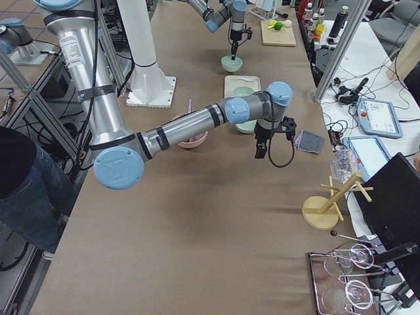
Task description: Stack green bowls together
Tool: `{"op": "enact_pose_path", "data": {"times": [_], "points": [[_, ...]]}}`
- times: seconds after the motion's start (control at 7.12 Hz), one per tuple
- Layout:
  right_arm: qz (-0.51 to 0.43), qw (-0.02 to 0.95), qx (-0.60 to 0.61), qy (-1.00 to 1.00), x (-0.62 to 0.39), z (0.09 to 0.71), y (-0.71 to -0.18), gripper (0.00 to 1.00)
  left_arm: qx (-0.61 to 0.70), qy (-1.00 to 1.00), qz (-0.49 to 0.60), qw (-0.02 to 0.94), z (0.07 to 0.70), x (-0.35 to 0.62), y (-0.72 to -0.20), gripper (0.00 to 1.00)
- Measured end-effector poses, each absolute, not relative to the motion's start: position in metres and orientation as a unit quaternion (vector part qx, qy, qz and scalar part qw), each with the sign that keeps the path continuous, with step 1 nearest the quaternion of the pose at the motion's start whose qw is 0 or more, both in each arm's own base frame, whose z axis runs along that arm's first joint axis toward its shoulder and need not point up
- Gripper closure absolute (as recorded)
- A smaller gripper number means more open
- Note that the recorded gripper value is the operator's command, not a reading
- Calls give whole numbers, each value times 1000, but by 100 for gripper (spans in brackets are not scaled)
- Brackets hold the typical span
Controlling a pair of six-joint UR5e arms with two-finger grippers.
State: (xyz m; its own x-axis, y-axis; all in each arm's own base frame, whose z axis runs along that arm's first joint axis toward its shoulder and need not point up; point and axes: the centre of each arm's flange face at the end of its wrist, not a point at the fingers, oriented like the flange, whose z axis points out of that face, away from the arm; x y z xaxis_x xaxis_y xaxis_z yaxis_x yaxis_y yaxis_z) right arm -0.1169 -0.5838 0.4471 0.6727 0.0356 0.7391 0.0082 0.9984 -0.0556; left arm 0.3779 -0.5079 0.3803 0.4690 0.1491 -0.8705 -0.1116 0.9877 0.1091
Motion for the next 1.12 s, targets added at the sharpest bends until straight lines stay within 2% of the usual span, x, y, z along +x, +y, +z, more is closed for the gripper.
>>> {"op": "enact_pose_path", "data": {"times": [0.28,0.56,0.98,1.12], "points": [[-11,915,-26,-402,-158,426,-590,0,-20,532,49,845,357,324,-539,100],[-34,919,-2,-394,-239,401,-578,2,-41,524,15,850,288,331,-563,100],[-75,916,61,-390,-335,388,-558,7,-21,501,-1,865,235,384,-553,100],[-79,913,74,-394,-353,395,-562,13,-18,501,-2,866,228,388,-550,100]]}}
